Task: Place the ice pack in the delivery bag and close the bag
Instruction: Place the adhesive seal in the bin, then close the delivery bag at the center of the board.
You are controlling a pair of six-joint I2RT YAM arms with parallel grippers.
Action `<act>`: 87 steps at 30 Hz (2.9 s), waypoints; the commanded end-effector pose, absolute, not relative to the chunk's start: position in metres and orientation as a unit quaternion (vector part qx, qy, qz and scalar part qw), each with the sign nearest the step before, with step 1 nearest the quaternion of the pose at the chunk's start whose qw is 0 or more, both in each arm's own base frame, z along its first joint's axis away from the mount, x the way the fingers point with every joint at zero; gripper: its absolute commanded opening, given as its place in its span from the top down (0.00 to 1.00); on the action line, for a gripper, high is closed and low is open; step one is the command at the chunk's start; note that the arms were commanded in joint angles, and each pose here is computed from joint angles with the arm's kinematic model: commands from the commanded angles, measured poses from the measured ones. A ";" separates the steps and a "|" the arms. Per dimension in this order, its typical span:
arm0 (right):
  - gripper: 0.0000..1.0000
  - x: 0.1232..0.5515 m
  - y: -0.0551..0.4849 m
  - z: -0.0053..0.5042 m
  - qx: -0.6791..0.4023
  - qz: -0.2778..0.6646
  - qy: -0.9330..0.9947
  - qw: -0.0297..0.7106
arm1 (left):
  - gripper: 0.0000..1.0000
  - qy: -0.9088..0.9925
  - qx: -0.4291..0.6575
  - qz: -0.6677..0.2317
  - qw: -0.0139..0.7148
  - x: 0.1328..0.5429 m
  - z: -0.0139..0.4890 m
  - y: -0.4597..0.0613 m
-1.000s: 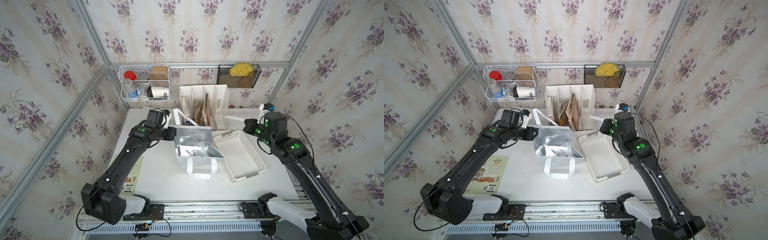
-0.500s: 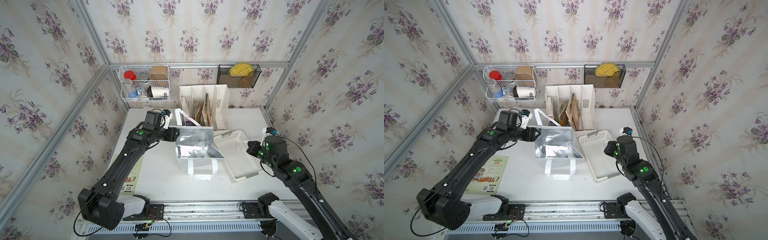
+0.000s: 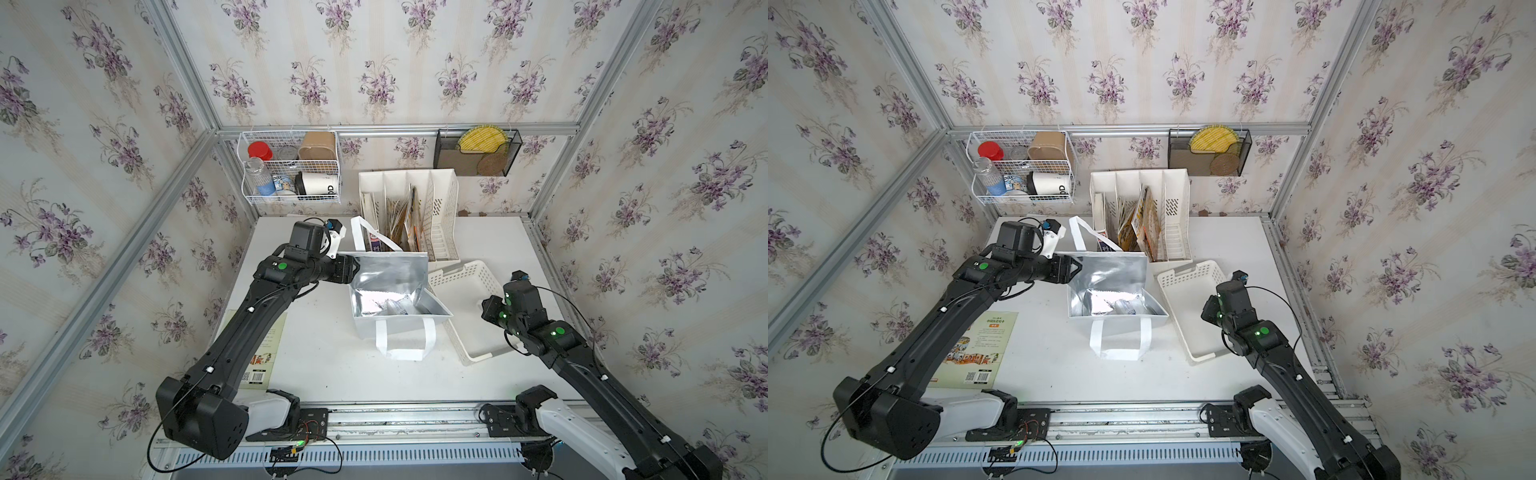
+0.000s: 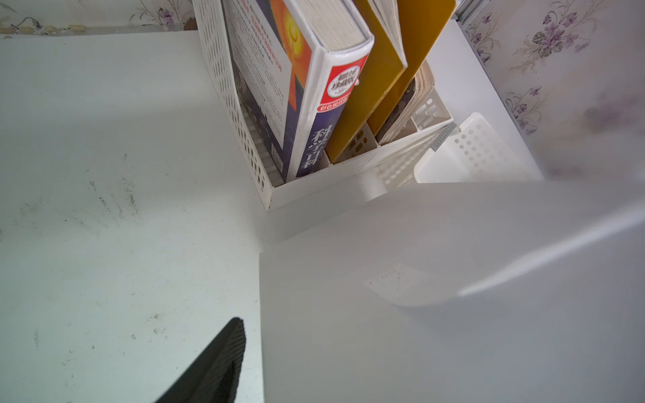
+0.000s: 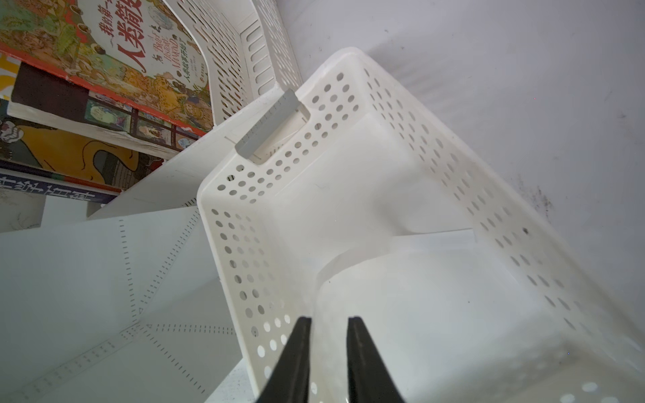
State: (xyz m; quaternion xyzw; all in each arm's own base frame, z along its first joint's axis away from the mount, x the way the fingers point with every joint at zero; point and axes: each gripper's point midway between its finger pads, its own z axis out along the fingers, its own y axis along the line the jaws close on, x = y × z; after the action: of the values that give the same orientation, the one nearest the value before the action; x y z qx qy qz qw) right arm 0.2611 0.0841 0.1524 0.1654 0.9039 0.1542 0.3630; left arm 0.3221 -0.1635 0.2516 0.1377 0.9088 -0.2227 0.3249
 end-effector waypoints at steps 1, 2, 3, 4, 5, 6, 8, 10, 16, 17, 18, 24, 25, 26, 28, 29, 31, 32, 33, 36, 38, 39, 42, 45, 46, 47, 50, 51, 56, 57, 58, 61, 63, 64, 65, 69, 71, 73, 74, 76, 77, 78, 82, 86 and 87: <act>0.49 0.274 0.084 0.167 0.159 0.154 0.891 0.397 | 0.30 0.897 0.157 -0.241 0.335 0.322 0.259 -0.171; 0.41 0.275 0.084 0.170 0.154 0.153 0.891 0.399 | 0.30 0.897 0.159 -0.243 0.335 0.321 0.259 -0.171; 0.33 0.275 0.085 0.173 0.147 0.155 0.891 0.399 | 0.29 0.896 0.159 -0.243 0.335 0.321 0.259 -0.172; 0.27 0.274 0.086 0.177 0.140 0.155 0.893 0.398 | 0.29 0.896 0.160 -0.243 0.336 0.322 0.259 -0.172; 0.20 0.274 0.087 0.181 0.135 0.155 0.894 0.398 | 0.29 0.896 0.160 -0.242 0.336 0.322 0.259 -0.172; 0.15 0.273 0.087 0.184 0.130 0.153 0.895 0.398 | 0.29 0.895 0.161 -0.242 0.338 0.322 0.259 -0.172; 0.07 0.272 0.086 0.191 0.125 0.151 0.894 0.403 | 0.29 0.894 0.162 -0.242 0.339 0.322 0.259 -0.172; 0.06 0.269 0.088 0.201 0.120 0.163 0.890 0.408 | 0.28 0.894 0.162 -0.243 0.341 0.322 0.260 -0.172; 0.07 0.236 0.147 0.269 -0.028 0.362 0.797 0.484 | 0.29 0.887 0.165 -0.244 0.354 0.321 0.266 -0.171; 0.06 0.226 0.157 0.282 -0.056 0.397 0.771 0.495 | 0.28 0.883 0.171 -0.255 0.356 0.319 0.269 -0.175; 0.05 0.217 0.161 0.289 -0.074 0.420 0.750 0.505 | 0.28 0.879 0.173 -0.259 0.362 0.317 0.271 -0.175; 0.02 0.175 0.180 0.302 -0.153 0.503 0.664 0.533 | 0.28 0.856 0.188 -0.266 0.400 0.315 0.278 -0.177; 0.02 0.171 0.182 0.301 -0.162 0.507 0.656 0.535 | 0.28 0.854 0.191 -0.267 0.404 0.315 0.279 -0.178; 0.02 0.167 0.186 0.297 -0.174 0.506 0.653 0.536 | 0.29 0.853 0.194 -0.268 0.405 0.316 0.278 -0.178; 0.02 0.165 0.192 0.290 -0.184 0.514 0.651 0.528 | 0.29 0.853 0.195 -0.268 0.403 0.316 0.277 -0.179; 0.02 0.168 0.194 0.289 -0.180 0.510 0.653 0.530 | 0.28 0.853 0.194 -0.268 0.403 0.317 0.276 -0.179; 0.02 0.168 0.205 0.277 -0.186 0.500 0.669 0.518 | 0.28 0.856 0.191 -0.265 0.401 0.319 0.273 -0.178; 0.03 0.165 0.213 0.271 -0.200 0.498 0.674 0.508 | 0.29 0.858 0.187 -0.263 0.400 0.320 0.272 -0.177; 0.03 0.162 0.221 0.265 -0.212 0.492 0.679 0.502 | 0.29 0.859 0.186 -0.261 0.398 0.321 0.271 -0.177; 0.06 0.167 0.236 0.243 -0.225 0.430 0.711 0.509 | 0.29 0.866 0.184 -0.254 0.391 0.323 0.267 -0.175; 0.08 0.178 0.237 0.233 -0.219 0.377 0.727 0.531 | 0.29 0.868 0.181 -0.250 0.389 0.324 0.266 -0.174; 0.09 0.184 0.236 0.231 -0.208 0.361 0.730 0.542 | 0.29 0.868 0.181 -0.249 0.390 0.324 0.266 -0.174; 0.13 0.195 0.238 0.236 -0.190 0.351 0.723 0.564 | 0.28 0.868 0.180 -0.249 0.391 0.324 0.267 -0.173; 0.20 0.207 0.240 0.242 -0.178 0.336 0.716 0.585 | 0.29 0.866 0.180 -0.249 0.393 0.323 0.269 -0.173; 0.24 0.211 0.239 0.244 -0.172 0.327 0.716 0.592 | 0.28 0.866 0.180 -0.250 0.394 0.322 0.271 -0.172; 0.28 0.216 0.238 0.244 -0.167 0.316 0.719 0.596 | 0.28 0.864 0.180 -0.250 0.397 0.321 0.272 -0.172; 0.34 0.222 0.243 0.248 -0.167 0.311 0.717 0.601 | 0.28 0.852 0.189 -0.264 0.411 0.312 0.286 -0.174; 0.35 0.222 0.247 0.250 -0.172 0.315 0.715 0.599 | 0.28 0.844 0.196 -0.270 0.419 0.307 0.292 -0.175; 0.53 0.234 0.253 0.257 -0.161 0.340 0.715 0.589 | 0.25 0.792 0.211 -0.301 0.487 0.273 0.321 -0.172; 0.55 0.238 0.254 0.256 -0.156 0.343 0.719 0.584 | 0.25 0.788 0.212 -0.309 0.489 0.266 0.322 -0.172; 0.55 0.243 0.254 0.255 -0.153 0.347 0.722 0.579 | 0.25 0.786 0.211 -0.313 0.489 0.259 0.322 -0.171; 0.56 0.254 0.255 0.252 -0.144 0.360 0.729 0.563 | 0.25 0.788 0.203 -0.337 0.474 0.239 0.322 -0.170; 0.55 0.256 0.260 0.254 -0.151 0.371 0.727 0.558 | 0.25 0.788 0.198 -0.361 0.457 0.225 0.319 -0.173; 0.55 0.256 0.263 0.255 -0.154 0.375 0.726 0.555 | 0.26 0.792 0.191 -0.367 0.449 0.221 0.313 -0.174; 0.54 0.257 0.265 0.255 -0.157 0.376 0.726 0.553 | 0.26 0.796 0.183 -0.368 0.444 0.217 0.306 -0.174; 0.51 0.262 0.265 0.251 -0.147 0.368 0.737 0.548 | 0.27 0.810 0.162 -0.357 0.437 0.213 0.279 -0.176; 0.50 0.262 0.263 0.246 -0.143 0.364 0.743 0.543 | 0.27 0.826 0.149 -0.327 0.434 0.219 0.262 -0.172; 0.47 0.262 0.259 0.242 -0.138 0.359 0.748 0.541 | 0.27 0.844 0.126 -0.290 0.433 0.229 0.248 -0.162; 0.46 0.261 0.257 0.239 -0.135 0.356 0.750 0.540 | 0.27 0.848 0.116 -0.279 0.435 0.234 0.244 -0.158; 0.43 0.258 0.252 0.235 -0.134 0.353 0.753 0.539 | 0.28 0.850 0.106 -0.275 0.437 0.240 0.243 -0.158; 0.41 0.256 0.250 0.233 -0.134 0.352 0.754 0.539 | 0.28 0.848 0.104 -0.279 0.438 0.242 0.244 -0.160; 0.39 0.255 0.247 0.232 -0.133 0.350 0.755 0.539 | 0.28 0.846 0.102 -0.285 0.439 0.245 0.245 -0.163; 0.29 0.244 0.237 0.233 -0.134 0.352 0.753 0.540 | 0.33 0.839 0.094 -0.317 0.433 0.256 0.247 -0.177; 0.15 0.229 0.230 0.239 -0.148 0.364 0.742 0.543 | 0.34 0.832 0.099 -0.353 0.417 0.260 0.246 -0.192; 0.12 0.227 0.227 0.241 -0.148 0.366 0.739 0.545 | 0.34 0.832 0.097 -0.353 0.417 0.261 0.246 -0.193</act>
State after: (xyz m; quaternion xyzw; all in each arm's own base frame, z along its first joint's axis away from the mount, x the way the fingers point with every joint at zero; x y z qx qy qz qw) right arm 0.2345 0.2309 0.2410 -0.1368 0.7414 0.3646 0.5464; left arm 0.2557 -0.1824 0.2286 0.0953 0.8547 -0.3187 0.3986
